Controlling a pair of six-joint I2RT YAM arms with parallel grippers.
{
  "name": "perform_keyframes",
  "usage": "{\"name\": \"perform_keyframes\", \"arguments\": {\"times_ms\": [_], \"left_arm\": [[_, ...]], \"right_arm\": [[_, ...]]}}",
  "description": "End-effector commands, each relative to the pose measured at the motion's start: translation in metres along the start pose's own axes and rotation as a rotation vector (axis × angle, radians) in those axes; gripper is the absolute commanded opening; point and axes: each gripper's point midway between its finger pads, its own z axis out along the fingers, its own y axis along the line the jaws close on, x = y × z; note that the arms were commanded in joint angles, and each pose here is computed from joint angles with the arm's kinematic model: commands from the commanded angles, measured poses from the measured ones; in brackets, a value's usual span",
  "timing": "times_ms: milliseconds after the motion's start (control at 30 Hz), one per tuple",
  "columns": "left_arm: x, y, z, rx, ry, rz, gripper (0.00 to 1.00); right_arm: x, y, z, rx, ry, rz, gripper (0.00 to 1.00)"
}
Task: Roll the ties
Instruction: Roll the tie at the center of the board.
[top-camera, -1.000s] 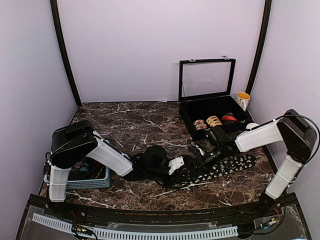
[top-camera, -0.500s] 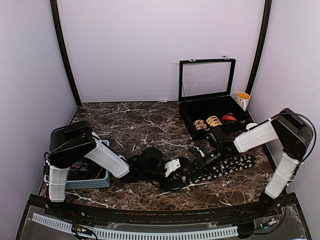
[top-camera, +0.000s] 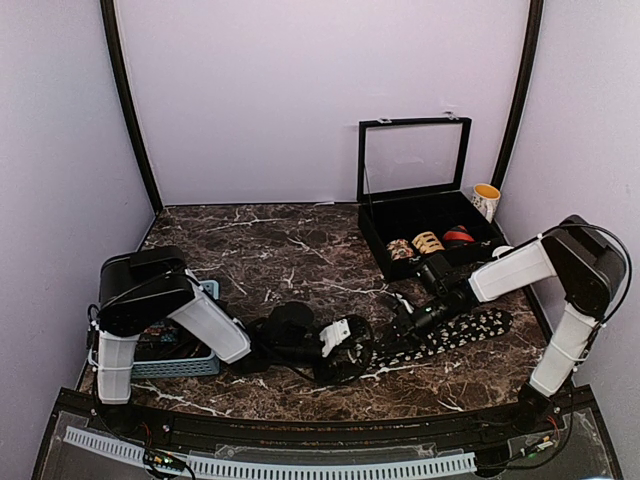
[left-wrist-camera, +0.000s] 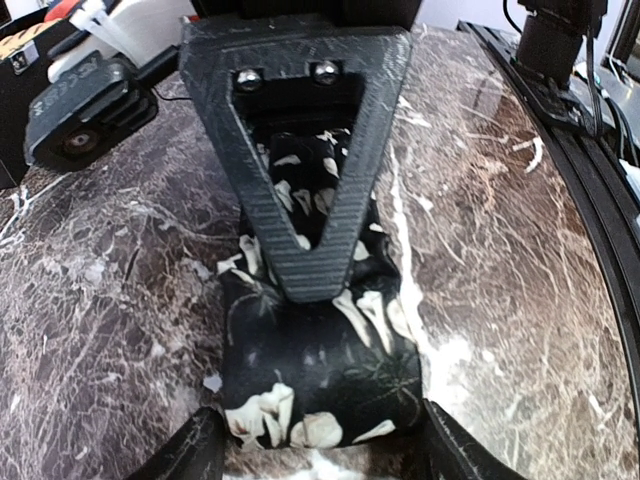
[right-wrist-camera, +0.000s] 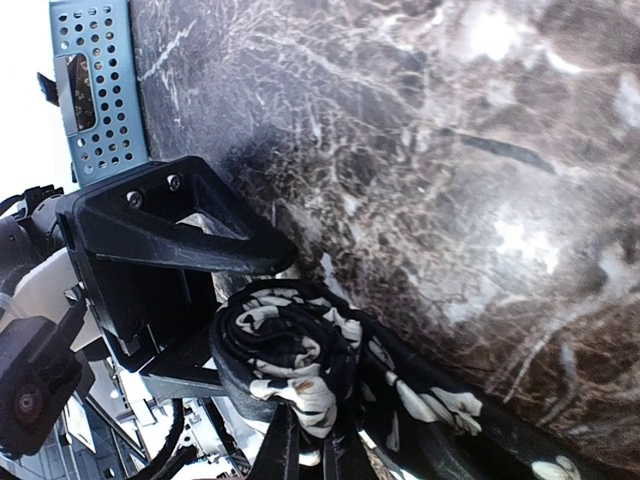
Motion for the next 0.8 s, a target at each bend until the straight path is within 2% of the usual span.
{"name": "perform_keyframes", "arguments": {"times_ms": [0, 233, 467, 767], "left_arm": [[0.008, 0.007, 0.005, -0.027, -0.009, -0.048, 0.66], [0.003, 0.012, 0.009, -0.045, -0.043, -0.040, 0.67], [0.004, 0.011, -0.009, -0.071, -0.049, -0.014, 0.67], [0.009, -0.002, -0.030, -0.042, -0.038, 0.001, 0.67]], "right_arm": [[0.046, -0.102, -0.008, 0.421, 0.064, 0.227, 0.00], [0.054, -0.109, -0.015, 0.475, 0.084, 0.228, 0.00], [0.059, -0.122, -0.027, 0.569, 0.074, 0.239, 0.00], [0.042, -0.121, -0.013, 0.545, 0.060, 0.243, 0.00]]}}
